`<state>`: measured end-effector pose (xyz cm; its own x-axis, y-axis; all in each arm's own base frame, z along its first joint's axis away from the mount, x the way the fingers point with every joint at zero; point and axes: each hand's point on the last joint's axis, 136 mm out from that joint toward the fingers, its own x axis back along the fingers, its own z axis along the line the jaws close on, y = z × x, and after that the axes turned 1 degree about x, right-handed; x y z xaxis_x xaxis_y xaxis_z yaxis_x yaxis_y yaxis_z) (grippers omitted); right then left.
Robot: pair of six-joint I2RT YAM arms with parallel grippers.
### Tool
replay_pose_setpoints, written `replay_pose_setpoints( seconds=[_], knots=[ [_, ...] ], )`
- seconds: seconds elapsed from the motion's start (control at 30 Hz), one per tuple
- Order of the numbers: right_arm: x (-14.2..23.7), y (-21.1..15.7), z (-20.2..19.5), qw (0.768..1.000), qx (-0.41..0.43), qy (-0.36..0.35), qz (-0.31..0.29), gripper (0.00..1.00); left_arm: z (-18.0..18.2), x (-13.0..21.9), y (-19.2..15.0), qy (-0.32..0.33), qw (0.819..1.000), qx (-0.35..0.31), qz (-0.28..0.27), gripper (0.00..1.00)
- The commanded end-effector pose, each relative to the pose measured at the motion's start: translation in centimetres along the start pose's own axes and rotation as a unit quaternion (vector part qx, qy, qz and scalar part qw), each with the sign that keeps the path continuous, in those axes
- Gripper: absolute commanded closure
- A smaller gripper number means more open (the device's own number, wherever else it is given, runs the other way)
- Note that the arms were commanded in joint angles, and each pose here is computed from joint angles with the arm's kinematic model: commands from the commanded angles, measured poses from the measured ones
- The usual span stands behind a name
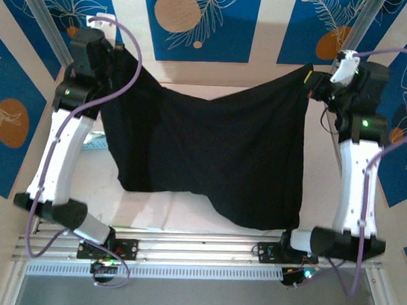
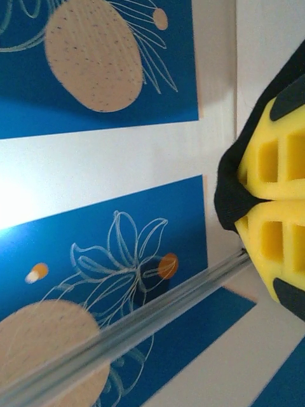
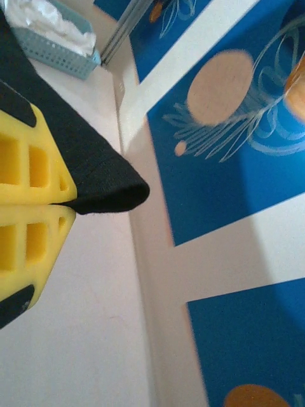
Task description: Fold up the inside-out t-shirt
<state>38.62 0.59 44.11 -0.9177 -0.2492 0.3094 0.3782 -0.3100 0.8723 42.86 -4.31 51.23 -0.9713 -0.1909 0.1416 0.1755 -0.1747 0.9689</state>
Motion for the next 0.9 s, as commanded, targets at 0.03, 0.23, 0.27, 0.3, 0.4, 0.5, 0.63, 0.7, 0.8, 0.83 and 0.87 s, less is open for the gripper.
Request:
replay_pose_setpoints(
  seconds=[0.03, 0.23, 0.27, 0.3, 0.4, 0.5, 0.63, 0.7, 0.8, 0.83, 0.87],
  knots=[
    [0.6, 3.6, 0.8, 0.998, 0.035, 0.007, -0.043, 1.0, 3.2, 3.1, 5.6, -0.009, 0.996, 0.048, -0.069, 1.0],
    [3.5, 5.0, 2.8, 0.996, 0.055, 0.021, -0.068, 1.0, 5.0, 9.2, 9.0, -0.039, 0.989, 0.061, -0.133, 1.0],
    [4.5, 5.2, 3.3, 0.995, 0.059, 0.024, -0.076, 1.0, 5.4, 10.8, 9.5, -0.048, 0.986, 0.064, -0.145, 1.0],
    [5.3, 5.3, 3.8, 0.994, 0.063, 0.026, -0.081, 1.0, 5.7, 12.1, 9.9, -0.055, 0.984, 0.068, -0.156, 1.0],
    [8.9, 5.6, 5.4, 0.991, 0.075, 0.031, -0.108, 1.0, 7.2, 17.0, 11.1, -0.076, 0.973, 0.088, -0.199, 1.0],
    [13.1, 5.8, 7.2, 0.986, 0.088, 0.035, -0.14, 1.0, 8.5, 22.2, 12.1, -0.106, 0.956, 0.115, -0.249, 1.0],
    [19.0, 6.0, 9.6, 0.975, 0.109, 0.037, -0.191, 1.0, 9.9, 28.5, 13.2, -0.145, 0.928, 0.142, -0.312, 1.0],
    [21.4, 6.1, 10.4, 0.969, 0.118, 0.033, -0.213, 1.0, 10.6, 30.3, 13.5, -0.145, 0.92, 0.146, -0.332, 1.0],
    [23.8, 6.5, 11.2, 0.962, 0.132, 0.024, -0.239, 1.0, 11.7, 31.5, 14.1, -0.128, 0.916, 0.145, -0.352, 1.0],
    [24.3, 6.7, 11.2, 0.96, 0.135, 0.019, -0.245, 1.0, 12.0, 31.5, 14.4, -0.117, 0.916, 0.143, -0.356, 1.0],
    [24.6, 6.9, 11.3, 0.958, 0.139, 0.015, -0.249, 1.0, 12.3, 31.1, 14.8, -0.106, 0.917, 0.14, -0.357, 1.0]
  ],
)
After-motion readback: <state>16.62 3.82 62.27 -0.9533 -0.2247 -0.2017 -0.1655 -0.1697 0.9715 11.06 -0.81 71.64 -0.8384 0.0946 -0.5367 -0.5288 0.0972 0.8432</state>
